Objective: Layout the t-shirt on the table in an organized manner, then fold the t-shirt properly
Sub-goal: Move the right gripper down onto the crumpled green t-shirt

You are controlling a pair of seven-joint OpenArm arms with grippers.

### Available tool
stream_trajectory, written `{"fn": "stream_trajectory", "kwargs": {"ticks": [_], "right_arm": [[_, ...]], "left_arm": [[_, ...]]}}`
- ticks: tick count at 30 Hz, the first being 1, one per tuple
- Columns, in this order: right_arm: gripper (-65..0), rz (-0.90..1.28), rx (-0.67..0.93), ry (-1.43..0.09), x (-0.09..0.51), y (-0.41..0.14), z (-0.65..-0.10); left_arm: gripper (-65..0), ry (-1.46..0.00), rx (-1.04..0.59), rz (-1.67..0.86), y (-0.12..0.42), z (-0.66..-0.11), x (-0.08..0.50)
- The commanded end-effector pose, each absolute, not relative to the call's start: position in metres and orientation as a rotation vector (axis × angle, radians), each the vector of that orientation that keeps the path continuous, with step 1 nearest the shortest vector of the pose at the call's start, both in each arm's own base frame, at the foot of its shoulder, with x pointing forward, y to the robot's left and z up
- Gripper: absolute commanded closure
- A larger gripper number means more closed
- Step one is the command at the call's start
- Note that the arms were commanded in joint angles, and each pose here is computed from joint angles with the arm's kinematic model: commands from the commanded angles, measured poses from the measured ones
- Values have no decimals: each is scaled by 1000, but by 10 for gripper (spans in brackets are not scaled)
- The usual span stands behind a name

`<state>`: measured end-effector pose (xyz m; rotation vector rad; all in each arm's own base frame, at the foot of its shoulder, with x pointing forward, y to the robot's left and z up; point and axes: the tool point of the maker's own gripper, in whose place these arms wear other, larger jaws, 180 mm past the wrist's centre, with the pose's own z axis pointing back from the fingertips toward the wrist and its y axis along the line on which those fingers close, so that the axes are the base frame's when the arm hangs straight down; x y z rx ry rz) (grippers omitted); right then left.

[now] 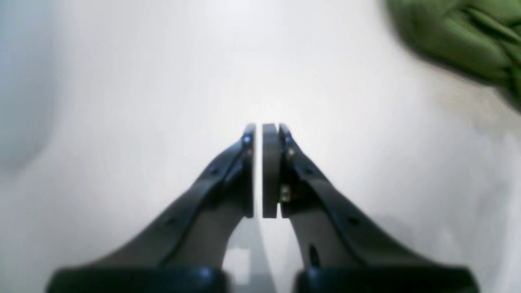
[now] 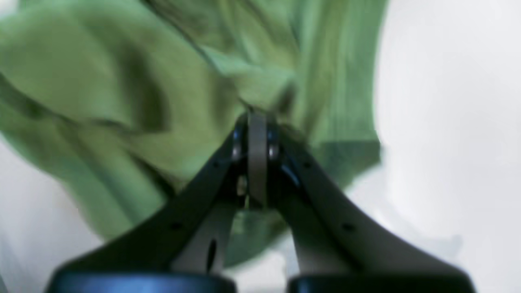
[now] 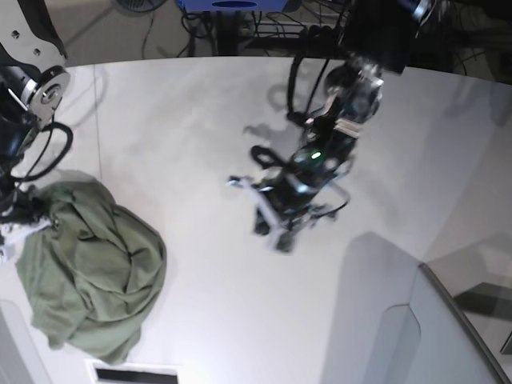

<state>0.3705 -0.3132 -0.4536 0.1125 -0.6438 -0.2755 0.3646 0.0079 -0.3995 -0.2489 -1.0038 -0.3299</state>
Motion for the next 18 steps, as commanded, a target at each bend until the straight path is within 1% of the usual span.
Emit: {"fn": "stream_trajectory", "kwargs": {"ticks": [1,5,8,9,10,12,14,15,16,18], "right_arm": [[0,-241,111,-716,392,-314,-432],[0,-140,14,-736,385,-325,-419],[0,-75,-83,-789,376,-337,-394],[0,-59,-112,-799,368,-340,-390],[0,-40,-150,-818,362,-345,-380],[0,-9,-198,-837,348,-348,-370],[0,16,-229,-830,331,-348,-369],[0,28,-238,-829,327,-348,-368],[0,35,-244,-824,321,-348,-370],[0,39,-244,-814,317,-347,-373]], "left_arm": [[-35,-1067,-282,-348,-13,-382,381],[-33,-1101,-357,-385,-72,-383,403],[-46,-1125,-384,-383,-98,-386,416],[-63,-1131,-370,-407,-98,-388,422],[-100,-1136,-361,-446,-102,-390,424],[-219,-1152,-393,-479,-115,-386,426],[-351,-1161,-456,-439,-124,-374,435],[-397,-1159,-480,-409,-126,-369,441],[-426,-1152,-504,-387,-129,-366,444],[-421,-1152,-534,-421,-141,-359,443]]}}
